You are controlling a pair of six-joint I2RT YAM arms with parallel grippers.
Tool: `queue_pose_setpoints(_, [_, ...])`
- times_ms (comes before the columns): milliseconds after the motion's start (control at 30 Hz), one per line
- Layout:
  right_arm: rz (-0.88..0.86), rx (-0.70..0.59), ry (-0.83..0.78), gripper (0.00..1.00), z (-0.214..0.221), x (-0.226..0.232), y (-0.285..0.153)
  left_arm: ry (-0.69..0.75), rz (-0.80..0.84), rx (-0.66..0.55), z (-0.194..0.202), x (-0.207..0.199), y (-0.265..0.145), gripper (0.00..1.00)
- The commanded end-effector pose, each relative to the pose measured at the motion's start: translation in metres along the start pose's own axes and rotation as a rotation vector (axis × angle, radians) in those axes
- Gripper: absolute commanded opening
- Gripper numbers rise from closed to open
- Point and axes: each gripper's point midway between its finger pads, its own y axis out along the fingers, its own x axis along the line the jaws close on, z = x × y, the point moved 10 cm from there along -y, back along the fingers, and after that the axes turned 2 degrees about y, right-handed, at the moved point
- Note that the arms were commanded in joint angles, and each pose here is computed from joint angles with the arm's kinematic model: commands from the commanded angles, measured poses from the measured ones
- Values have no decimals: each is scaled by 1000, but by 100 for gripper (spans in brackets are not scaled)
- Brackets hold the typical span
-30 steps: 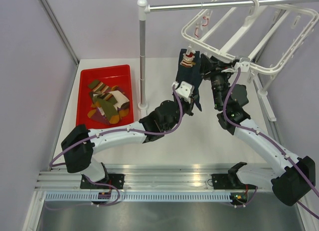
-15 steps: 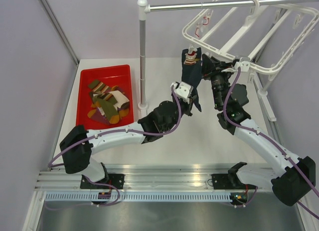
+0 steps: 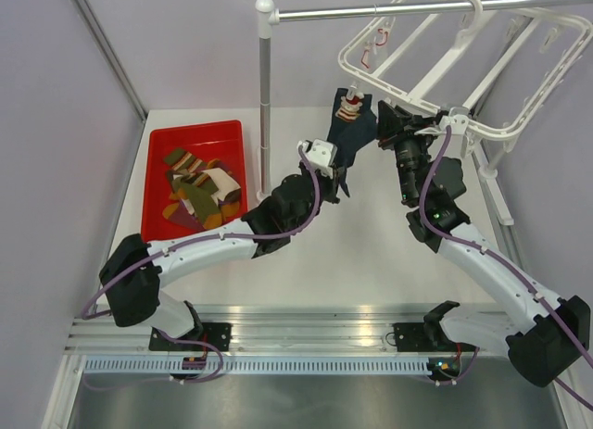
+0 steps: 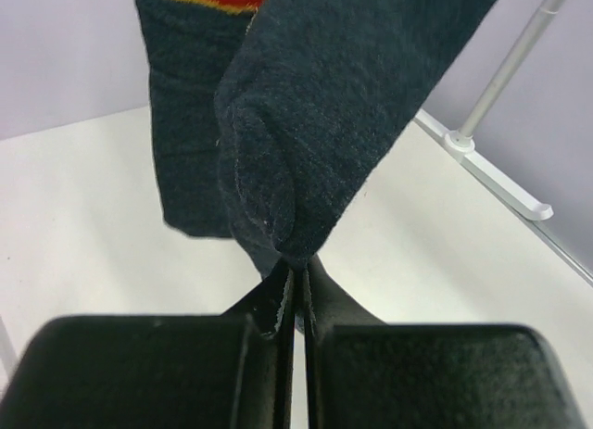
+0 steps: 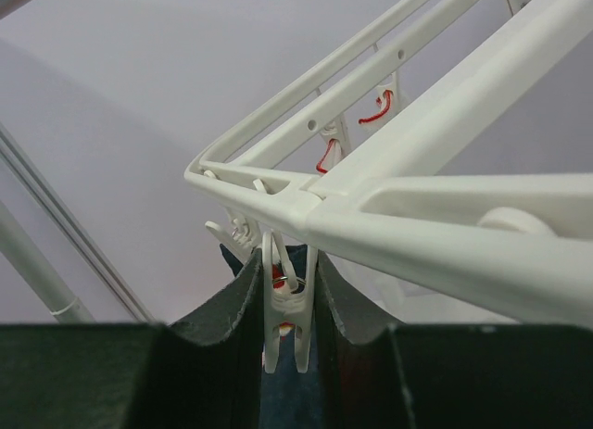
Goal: Remove the socks clipped to the hanger
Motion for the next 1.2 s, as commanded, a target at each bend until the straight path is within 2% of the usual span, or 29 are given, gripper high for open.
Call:
queue_pose_setpoints(0, [-4, -56, 20, 1, -21, 5, 1, -83, -7, -14, -18, 8, -3, 2])
queue_pose_setpoints(200, [0, -49, 20, 1, -21, 5, 1, -99, -31, -12, -19, 24, -11, 2])
queue_pose_setpoints(367, [4, -42, 16, 1, -20, 5, 1, -99, -125, -13, -32, 42, -39, 2])
queue_pose_setpoints(433, [9, -45, 14, 1, -21, 4, 0, -88, -167, 39, -27, 51, -56, 2])
queue_pose_setpoints(500, [9, -40, 6, 1, -21, 3, -1, -118, -224, 41, -31, 65, -77, 2])
queue_pose_setpoints(533, [15, -41, 5, 1, -21, 2, -1, -97, -259, 99, -23, 72, -87, 2])
queue_pose_setpoints(667, [14, -39, 18, 1, -19, 2, -3, -158, -441, 141, -19, 112, -121, 2])
queue_pose_setpoints(700, [14, -40, 19, 1, -19, 2, -3, -216, -469, 112, -24, 117, -130, 2])
queue_pose_setpoints(767, [13, -36, 23, 1, -17, 2, -3, -243, -574, 128, -17, 134, -139, 2])
queue_pose_setpoints(900, [11, -33, 27, 1, -17, 2, -3, -337, -718, 112, -5, 160, -146, 2])
queue_pose_setpoints(1167, [-7, -7, 3, 1, -22, 6, -2, -408, -958, 110, 15, 215, -143, 2])
